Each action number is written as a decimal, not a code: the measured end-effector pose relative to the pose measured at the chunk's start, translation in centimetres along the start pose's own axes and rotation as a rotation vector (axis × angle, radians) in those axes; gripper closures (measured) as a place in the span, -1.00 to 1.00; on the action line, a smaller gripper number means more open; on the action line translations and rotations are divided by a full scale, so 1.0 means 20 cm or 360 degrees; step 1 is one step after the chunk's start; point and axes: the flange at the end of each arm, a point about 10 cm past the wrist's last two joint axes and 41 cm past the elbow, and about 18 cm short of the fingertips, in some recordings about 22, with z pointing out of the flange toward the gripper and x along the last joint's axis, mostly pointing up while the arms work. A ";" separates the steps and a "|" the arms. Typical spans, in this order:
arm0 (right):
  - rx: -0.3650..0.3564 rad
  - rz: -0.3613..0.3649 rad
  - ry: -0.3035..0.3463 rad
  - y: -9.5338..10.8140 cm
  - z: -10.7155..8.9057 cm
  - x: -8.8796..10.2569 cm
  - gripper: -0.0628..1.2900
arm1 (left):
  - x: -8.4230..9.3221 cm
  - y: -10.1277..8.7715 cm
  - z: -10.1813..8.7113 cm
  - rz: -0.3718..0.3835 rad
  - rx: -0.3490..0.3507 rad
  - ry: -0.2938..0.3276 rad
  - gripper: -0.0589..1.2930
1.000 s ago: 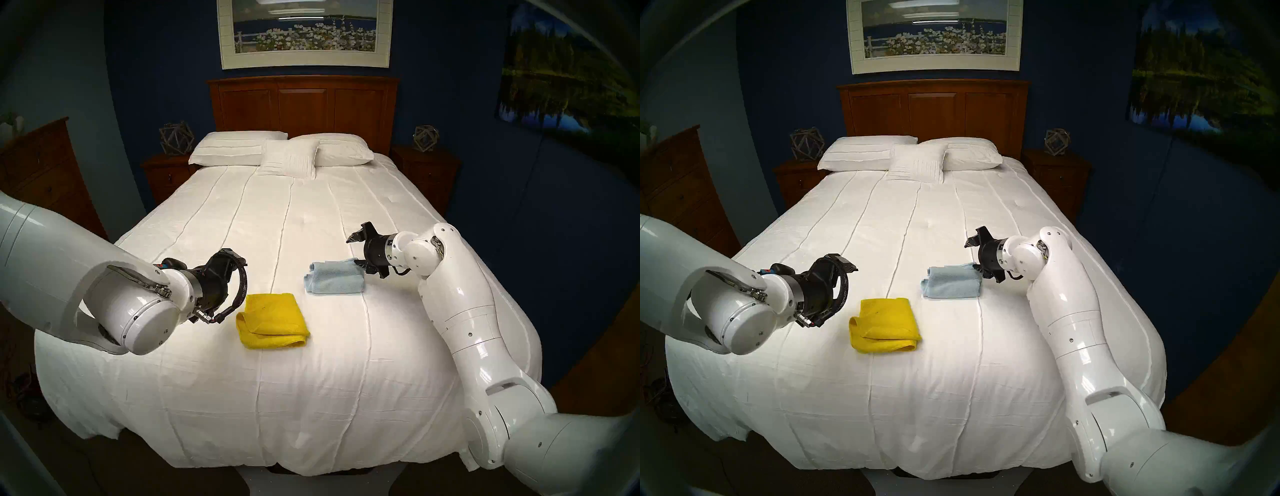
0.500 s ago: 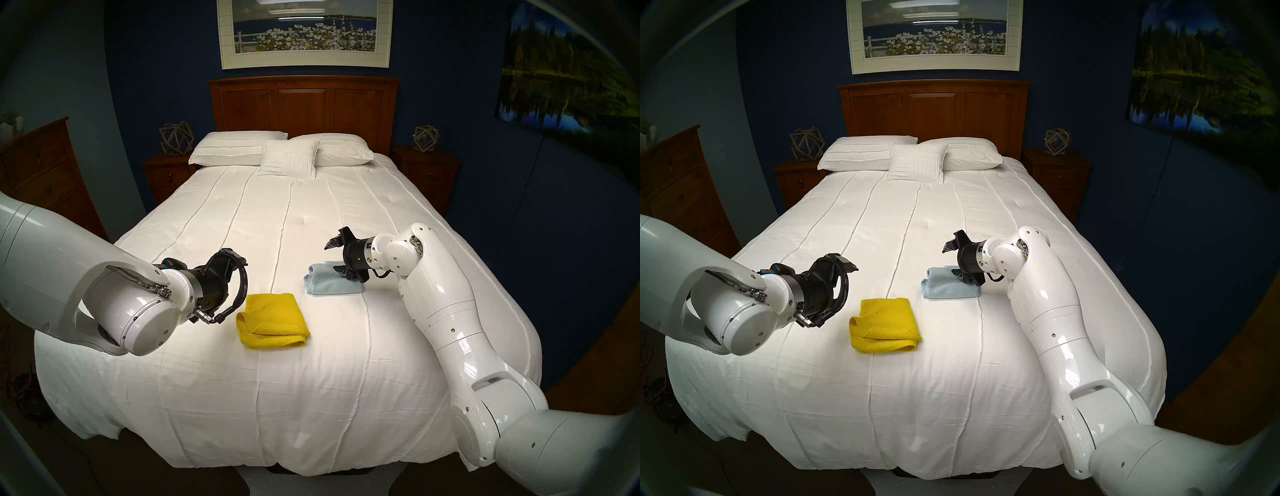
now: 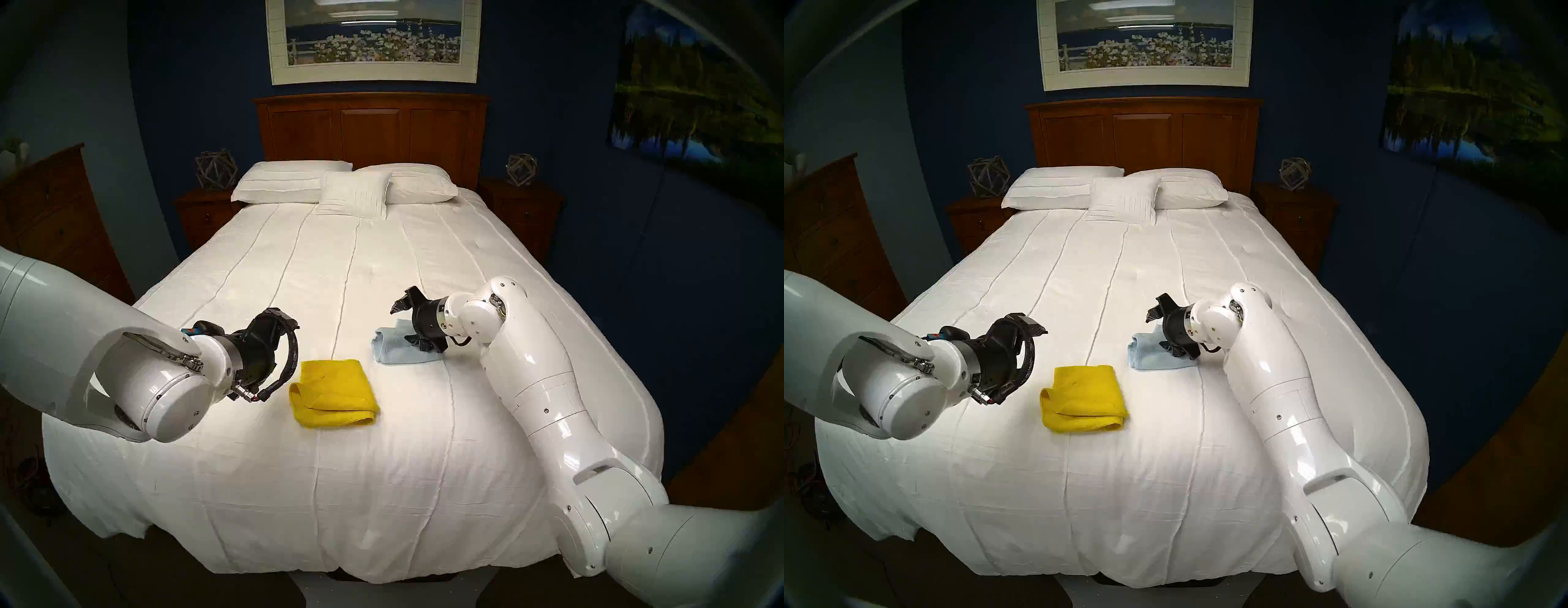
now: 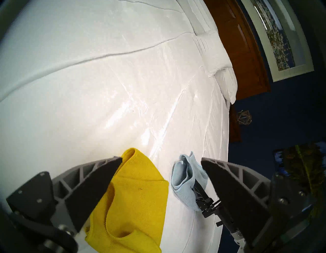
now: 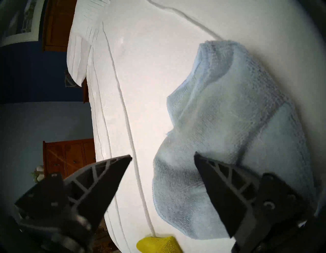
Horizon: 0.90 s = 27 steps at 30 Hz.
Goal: Fold the hand towels twice and stack them up
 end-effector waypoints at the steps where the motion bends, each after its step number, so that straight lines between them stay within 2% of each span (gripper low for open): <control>1: 0.0008 -0.0003 0.0008 0.00 -0.02 0.01 -0.37 | -0.02 0.00 -0.02 -0.0005 0.0002 -0.0015 -0.92; 3: 0.0016 -0.0007 0.0020 0.00 -0.06 0.03 -0.40 | -0.05 -0.01 -0.05 -0.0020 0.0005 -0.0048 -0.92; 6: 0.0017 -0.0010 0.0029 0.02 -0.11 0.04 -0.83 | -0.10 -0.03 -0.10 -0.0043 0.0015 -0.0101 -0.92; 7: 0.0017 -0.0010 0.0030 0.02 -0.13 0.04 -0.86 | -0.10 -0.03 -0.10 -0.0047 0.0019 -0.0109 -0.92; 16: 0.0011 0.0028 0.0030 0.11 -0.20 0.03 -0.86 | -0.11 -0.08 -0.14 -0.0121 0.0029 -0.0155 -0.92; 21: 0.0011 0.0063 0.0030 0.15 -0.20 0.03 -0.86 | -0.16 -0.06 -0.13 -0.0163 -0.0018 -0.0228 -0.92; 27: 0.0022 0.0092 0.0040 0.16 -0.21 0.03 -0.86 | -0.21 -0.10 -0.12 -0.0192 0.0001 -0.0266 -0.92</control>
